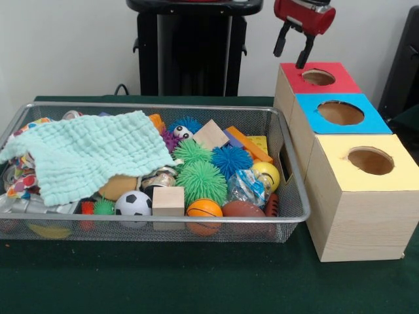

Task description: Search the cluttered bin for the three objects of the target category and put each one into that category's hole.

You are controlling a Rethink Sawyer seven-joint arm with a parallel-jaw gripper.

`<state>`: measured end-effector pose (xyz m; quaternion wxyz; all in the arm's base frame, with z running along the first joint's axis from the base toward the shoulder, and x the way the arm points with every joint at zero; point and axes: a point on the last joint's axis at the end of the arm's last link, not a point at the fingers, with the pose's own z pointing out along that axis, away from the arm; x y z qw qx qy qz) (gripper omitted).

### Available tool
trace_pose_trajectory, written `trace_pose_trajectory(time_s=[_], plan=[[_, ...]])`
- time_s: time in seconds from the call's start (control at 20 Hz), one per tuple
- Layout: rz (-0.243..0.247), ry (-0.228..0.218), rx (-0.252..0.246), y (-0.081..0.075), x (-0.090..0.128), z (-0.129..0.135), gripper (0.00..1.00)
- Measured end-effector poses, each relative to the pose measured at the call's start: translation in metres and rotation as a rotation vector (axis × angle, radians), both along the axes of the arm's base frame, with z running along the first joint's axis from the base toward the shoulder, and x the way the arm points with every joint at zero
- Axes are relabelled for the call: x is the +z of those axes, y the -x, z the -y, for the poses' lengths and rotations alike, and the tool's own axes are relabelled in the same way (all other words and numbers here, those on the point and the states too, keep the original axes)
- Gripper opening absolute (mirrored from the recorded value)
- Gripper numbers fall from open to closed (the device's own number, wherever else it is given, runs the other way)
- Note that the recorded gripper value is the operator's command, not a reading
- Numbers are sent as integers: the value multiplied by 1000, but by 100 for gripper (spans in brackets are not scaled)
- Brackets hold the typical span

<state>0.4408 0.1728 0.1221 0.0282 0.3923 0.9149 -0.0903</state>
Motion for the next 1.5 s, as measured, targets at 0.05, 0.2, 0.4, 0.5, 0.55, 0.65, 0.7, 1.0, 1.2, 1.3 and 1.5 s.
trace_pose_trajectory(time_s=[0.05,0.2,0.4,0.5,0.55,0.65,0.7,1.0,1.2,1.3,1.5], plan=[[3,-1,0,-1,1,0,100],[3,-5,1,-1,4,0,100],[-12,-8,9,-4,6,3,100],[-23,-8,5,-13,8,17,100],[-26,-7,2,-16,9,24,100],[-28,-1,-13,-29,11,46,100],[-25,2,-20,-35,12,58,100],[2,18,-58,-74,16,126,100],[23,25,-53,-98,16,162,100],[27,26,-47,-103,16,167,100],[33,33,-8,-114,12,176,100]])
